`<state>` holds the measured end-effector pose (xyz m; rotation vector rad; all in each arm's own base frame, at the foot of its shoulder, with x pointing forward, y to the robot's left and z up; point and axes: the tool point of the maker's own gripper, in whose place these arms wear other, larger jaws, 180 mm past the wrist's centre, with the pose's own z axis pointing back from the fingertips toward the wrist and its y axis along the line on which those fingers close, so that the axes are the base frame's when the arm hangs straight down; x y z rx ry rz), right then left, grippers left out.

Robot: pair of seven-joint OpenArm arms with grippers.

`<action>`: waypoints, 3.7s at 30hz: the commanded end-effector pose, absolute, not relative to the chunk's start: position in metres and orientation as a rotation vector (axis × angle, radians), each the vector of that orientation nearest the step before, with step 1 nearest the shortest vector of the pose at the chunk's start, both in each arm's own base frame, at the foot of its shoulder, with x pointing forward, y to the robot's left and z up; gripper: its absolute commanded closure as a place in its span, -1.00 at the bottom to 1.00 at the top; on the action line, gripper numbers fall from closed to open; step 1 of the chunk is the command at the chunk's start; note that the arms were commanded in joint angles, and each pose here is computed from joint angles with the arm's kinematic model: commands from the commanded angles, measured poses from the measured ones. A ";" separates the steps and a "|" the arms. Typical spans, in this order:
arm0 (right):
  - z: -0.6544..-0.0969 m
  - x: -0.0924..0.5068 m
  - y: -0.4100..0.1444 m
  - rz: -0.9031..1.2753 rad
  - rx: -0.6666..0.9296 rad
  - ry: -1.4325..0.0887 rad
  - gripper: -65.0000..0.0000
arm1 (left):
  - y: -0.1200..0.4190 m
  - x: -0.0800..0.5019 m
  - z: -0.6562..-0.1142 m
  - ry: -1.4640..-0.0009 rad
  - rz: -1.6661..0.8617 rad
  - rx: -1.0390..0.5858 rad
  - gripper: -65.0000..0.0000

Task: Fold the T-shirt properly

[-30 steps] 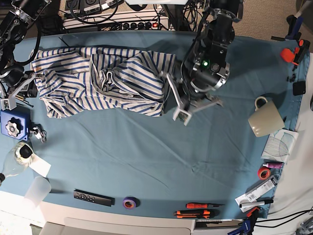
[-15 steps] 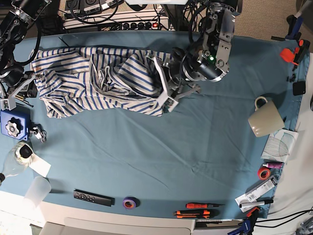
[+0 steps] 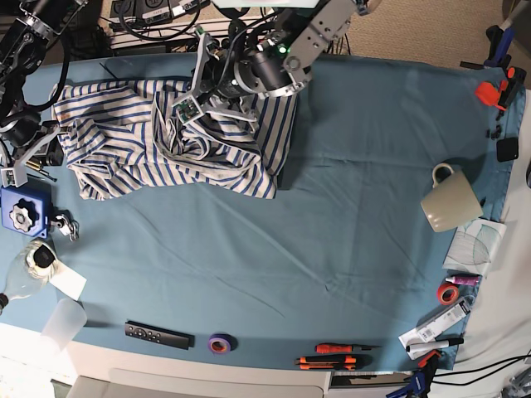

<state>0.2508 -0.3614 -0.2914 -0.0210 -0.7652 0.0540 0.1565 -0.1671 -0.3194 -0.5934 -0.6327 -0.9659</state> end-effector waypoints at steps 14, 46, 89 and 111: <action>-0.272 0.262 -0.367 0.070 -0.044 -0.844 0.70 | -0.107 0.189 -0.308 -0.757 -0.829 -0.223 1.00; -0.272 0.261 -0.366 0.070 -0.044 -0.841 0.70 | -0.146 0.206 -0.315 -0.798 -0.878 -0.374 1.00; -0.273 0.260 -0.367 0.069 -0.044 -0.833 0.70 | -0.157 0.241 -0.343 -0.738 -0.701 -0.388 0.11; -0.271 0.262 -0.366 0.070 -0.044 -0.851 0.70 | -0.182 0.241 -0.303 -0.839 -0.811 -0.423 0.89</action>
